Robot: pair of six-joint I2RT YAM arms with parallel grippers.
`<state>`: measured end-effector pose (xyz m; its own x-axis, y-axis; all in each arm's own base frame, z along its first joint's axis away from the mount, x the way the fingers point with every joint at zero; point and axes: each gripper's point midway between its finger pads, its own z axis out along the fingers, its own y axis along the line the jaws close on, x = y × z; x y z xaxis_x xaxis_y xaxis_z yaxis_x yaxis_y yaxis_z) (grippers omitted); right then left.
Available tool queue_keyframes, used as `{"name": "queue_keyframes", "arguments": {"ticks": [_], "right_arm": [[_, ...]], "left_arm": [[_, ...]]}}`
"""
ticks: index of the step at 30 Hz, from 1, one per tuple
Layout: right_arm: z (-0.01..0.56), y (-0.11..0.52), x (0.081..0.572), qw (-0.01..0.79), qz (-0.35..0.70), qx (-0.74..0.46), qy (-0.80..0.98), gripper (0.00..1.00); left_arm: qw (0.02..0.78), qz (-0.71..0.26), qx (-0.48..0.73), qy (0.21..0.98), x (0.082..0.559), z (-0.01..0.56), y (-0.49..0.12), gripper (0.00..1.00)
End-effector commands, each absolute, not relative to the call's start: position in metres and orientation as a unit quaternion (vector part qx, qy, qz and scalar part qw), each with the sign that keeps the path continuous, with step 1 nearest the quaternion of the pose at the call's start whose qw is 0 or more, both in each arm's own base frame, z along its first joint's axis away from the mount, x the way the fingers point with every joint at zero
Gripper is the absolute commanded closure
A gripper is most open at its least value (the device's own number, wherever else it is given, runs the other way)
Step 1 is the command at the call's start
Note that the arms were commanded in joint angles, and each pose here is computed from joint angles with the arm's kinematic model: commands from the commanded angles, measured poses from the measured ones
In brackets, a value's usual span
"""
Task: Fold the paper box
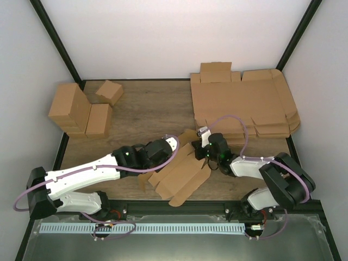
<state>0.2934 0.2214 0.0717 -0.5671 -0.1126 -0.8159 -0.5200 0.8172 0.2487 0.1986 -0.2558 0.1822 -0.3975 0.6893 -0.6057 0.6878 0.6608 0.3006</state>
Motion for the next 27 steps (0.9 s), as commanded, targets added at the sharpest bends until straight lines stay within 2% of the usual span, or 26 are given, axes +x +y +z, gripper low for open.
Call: {"name": "queue_keyframes", "arguments": {"ticks": [1,15,20,27], "right_arm": [[0.086,0.235,0.298,0.479,0.232,-0.228,0.815,0.99],[0.096,0.259,0.255,0.428,0.327,-0.298,0.788,0.99],[0.085,0.256,0.248,0.412,0.329,-0.298,0.796,0.99],[0.077,0.234,0.259,0.417,0.296,-0.219,0.831,0.99]], "left_arm": [[0.376,-0.017,0.417,0.827,0.198,0.196,-0.264,0.96],[0.371,0.016,0.424,0.826,0.204,0.189,-0.262,0.96],[0.357,0.019,0.432,0.828,0.205,0.182,-0.268,0.96],[0.343,0.033,0.436,0.831,0.206,0.172,-0.268,0.96]]}}
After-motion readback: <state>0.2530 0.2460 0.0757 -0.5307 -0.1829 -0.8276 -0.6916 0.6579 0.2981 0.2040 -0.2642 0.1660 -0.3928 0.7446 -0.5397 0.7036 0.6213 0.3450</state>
